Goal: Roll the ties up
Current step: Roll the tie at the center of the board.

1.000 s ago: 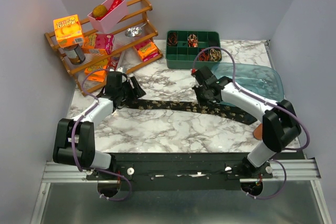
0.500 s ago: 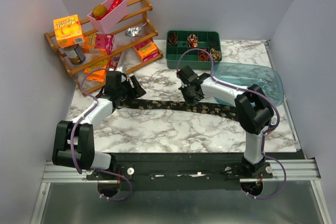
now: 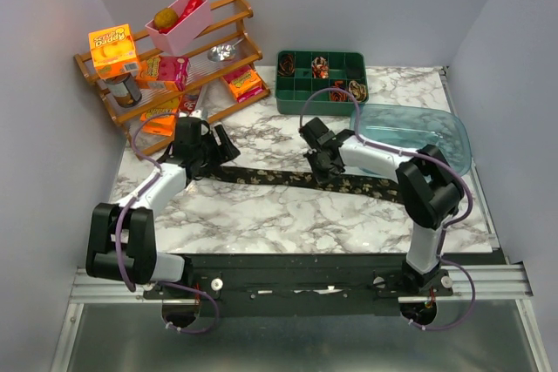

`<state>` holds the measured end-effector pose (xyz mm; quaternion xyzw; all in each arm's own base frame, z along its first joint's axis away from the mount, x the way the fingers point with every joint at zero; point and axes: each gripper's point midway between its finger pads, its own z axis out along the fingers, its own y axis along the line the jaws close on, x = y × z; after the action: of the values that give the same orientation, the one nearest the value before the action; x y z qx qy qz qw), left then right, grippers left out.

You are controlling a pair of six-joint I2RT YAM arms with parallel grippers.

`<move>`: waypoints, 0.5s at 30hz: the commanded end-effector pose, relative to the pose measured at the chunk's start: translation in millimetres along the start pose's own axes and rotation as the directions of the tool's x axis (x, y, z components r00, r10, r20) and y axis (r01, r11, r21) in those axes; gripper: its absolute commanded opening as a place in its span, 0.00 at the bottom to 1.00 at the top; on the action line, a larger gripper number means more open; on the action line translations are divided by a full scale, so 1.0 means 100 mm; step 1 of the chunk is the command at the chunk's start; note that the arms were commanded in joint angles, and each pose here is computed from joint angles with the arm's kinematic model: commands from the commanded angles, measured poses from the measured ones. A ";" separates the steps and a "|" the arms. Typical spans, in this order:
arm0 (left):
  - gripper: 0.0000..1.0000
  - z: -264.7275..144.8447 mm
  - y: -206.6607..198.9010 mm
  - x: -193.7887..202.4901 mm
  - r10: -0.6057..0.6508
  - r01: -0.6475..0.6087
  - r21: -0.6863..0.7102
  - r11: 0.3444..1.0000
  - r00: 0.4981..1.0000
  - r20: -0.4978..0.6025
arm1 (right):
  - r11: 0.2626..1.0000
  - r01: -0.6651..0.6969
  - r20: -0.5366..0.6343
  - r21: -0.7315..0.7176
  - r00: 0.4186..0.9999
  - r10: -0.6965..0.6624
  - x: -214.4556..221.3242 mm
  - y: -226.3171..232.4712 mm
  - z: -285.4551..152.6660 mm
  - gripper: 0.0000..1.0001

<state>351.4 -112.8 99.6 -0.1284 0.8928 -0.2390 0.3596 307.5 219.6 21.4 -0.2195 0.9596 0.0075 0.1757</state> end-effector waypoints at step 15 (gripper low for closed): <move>0.79 -0.35 0.43 -0.37 0.043 0.007 -0.257 0.966 0.982 0.187 | 0.983 0.056 -0.166 0.177 0.986 -0.026 0.60 -0.39 -0.04 0.01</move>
<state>351.3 -77.7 113.6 -0.1609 0.8886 -0.1579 0.3994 295.2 190.2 21.6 -0.2153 0.9608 -0.0455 0.1687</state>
